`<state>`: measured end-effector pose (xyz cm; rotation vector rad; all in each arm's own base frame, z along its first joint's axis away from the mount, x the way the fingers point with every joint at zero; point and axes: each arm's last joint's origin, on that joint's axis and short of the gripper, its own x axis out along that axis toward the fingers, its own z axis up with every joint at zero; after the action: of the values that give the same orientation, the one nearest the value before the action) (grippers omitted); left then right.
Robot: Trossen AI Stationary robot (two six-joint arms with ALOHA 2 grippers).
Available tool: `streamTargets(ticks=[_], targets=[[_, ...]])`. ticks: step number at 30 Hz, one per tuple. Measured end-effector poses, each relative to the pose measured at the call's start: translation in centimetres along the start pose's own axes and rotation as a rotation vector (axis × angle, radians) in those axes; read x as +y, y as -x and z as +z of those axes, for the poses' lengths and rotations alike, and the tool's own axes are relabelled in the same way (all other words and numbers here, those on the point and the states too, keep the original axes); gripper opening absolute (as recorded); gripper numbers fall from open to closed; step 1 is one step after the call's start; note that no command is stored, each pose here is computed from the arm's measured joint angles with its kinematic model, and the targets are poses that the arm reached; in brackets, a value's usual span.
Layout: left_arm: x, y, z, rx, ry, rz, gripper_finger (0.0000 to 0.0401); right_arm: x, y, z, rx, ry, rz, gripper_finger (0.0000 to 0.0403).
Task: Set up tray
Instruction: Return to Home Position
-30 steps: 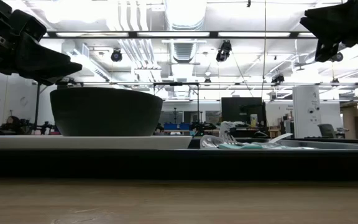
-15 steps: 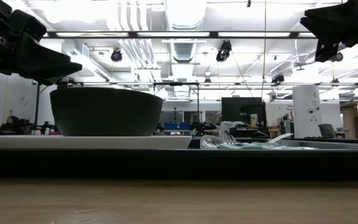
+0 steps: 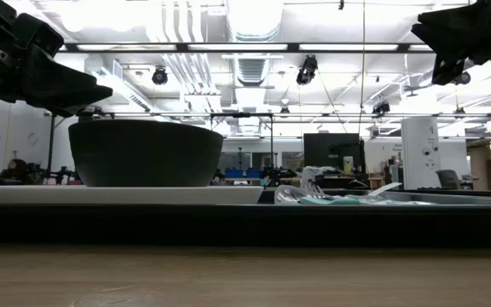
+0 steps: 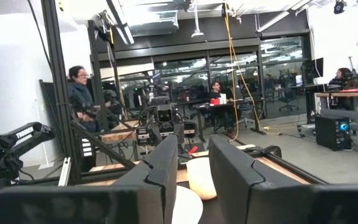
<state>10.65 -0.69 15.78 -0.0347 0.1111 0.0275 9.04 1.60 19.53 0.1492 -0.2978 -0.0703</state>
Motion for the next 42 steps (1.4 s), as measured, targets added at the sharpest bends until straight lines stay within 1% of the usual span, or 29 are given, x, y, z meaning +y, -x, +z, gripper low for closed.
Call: streamTargets(ticks=[9,24,42], targets=[[0.00,0.00,0.00,0.000,0.000,0.000,0.0146,0.00,0.00,0.00,0.000,0.000,0.000,0.0089],[0.00,0.00,0.00,0.000,0.000,0.000,0.0146,0.00,0.00,0.00,0.000,0.000,0.000,0.0068],[0.00,0.00,0.00,0.000,0.000,0.000,0.0146,0.00,0.00,0.00,0.000,0.000,0.000,0.0089]])
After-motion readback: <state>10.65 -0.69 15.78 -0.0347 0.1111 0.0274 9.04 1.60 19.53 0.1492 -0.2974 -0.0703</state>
